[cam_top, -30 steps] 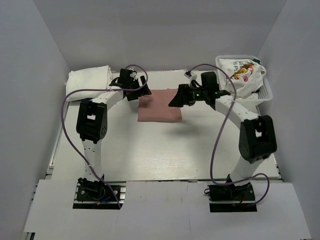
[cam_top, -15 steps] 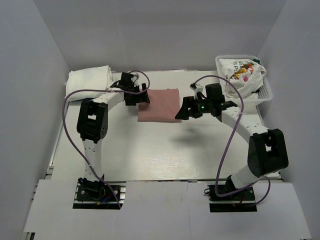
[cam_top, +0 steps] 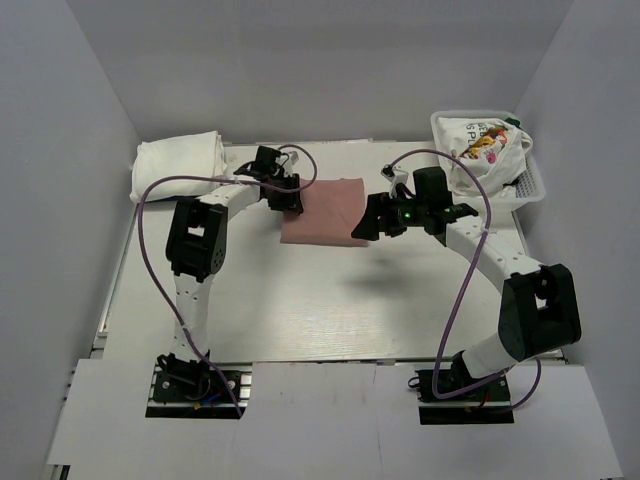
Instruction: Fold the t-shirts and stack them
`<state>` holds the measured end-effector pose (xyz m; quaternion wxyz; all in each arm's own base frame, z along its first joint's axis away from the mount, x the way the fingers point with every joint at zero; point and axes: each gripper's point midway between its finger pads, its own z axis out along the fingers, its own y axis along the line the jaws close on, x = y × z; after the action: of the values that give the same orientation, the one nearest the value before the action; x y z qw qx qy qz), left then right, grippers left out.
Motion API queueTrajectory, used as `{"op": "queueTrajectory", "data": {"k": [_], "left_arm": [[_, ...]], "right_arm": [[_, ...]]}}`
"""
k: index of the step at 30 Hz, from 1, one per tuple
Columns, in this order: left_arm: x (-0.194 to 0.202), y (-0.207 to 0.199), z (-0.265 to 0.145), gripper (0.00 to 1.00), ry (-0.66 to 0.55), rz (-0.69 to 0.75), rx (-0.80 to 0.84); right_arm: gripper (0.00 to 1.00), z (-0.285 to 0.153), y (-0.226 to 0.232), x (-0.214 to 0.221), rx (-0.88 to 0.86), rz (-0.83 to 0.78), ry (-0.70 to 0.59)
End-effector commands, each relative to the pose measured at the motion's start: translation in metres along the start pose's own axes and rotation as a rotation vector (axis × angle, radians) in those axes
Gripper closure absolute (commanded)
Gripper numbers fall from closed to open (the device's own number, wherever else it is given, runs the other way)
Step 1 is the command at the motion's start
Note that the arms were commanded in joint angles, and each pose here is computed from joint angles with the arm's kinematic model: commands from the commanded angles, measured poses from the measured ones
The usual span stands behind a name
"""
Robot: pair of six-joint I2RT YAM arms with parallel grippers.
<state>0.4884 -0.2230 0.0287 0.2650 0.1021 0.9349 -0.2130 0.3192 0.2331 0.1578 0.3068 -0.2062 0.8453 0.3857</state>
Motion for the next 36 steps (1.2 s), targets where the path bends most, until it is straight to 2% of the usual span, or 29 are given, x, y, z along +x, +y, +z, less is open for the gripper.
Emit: {"op": "queueTrajectory", "data": {"k": [1,3,4,5,9,13,16,17,19,25,31,36], "left_arm": [[0.018,0.0,0.01,0.58,0.078,0.024,-0.011],[0.011,0.007,0.008,0.77,0.074,0.029,-0.029],[-0.001,0.006,0.005,0.98,0.046,0.056,-0.034],[-0.006,0.015,0.002,1.0,0.038,0.06,-0.069],[-0.042,0.018,-0.03,1.0,-0.05,0.193,-0.14],[-0.081,0.027,-0.072,1.0,-0.146,0.383,-0.237],[-0.105,0.038,-0.1,1.0,-0.192,0.446,-0.328],[-0.118,0.042,-0.113,1.0,-0.213,0.451,-0.354],[-0.12,0.047,-0.124,1.0,-0.19,0.482,-0.394],[-0.146,0.067,-0.173,1.0,-0.241,0.532,-0.508],[-0.176,0.082,-0.232,1.0,-0.331,0.58,-0.627],[-0.199,0.098,-0.264,1.0,-0.399,0.606,-0.706]], "right_arm": [[0.1,-0.005,0.0,-0.012,0.014,-0.045,-0.043],[0.1,-0.007,-0.003,-0.012,0.03,-0.044,-0.045],[0.1,-0.007,-0.002,-0.013,0.032,-0.048,-0.048],[0.1,-0.007,-0.005,-0.011,0.046,-0.045,-0.044],[0.1,-0.012,-0.003,-0.015,0.062,-0.06,-0.065],[0.1,-0.014,-0.003,-0.016,0.07,-0.072,-0.082],[0.1,-0.015,-0.007,-0.016,0.091,-0.069,-0.086],[0.1,-0.016,-0.008,-0.015,0.098,-0.068,-0.087],[0.1,-0.016,-0.008,-0.016,0.099,-0.067,-0.089],[0.1,-0.017,-0.007,-0.018,0.1,-0.074,-0.096],[0.1,-0.017,-0.005,-0.018,0.096,-0.072,-0.102],[0.1,-0.016,-0.007,-0.016,0.098,-0.065,-0.099]]}}
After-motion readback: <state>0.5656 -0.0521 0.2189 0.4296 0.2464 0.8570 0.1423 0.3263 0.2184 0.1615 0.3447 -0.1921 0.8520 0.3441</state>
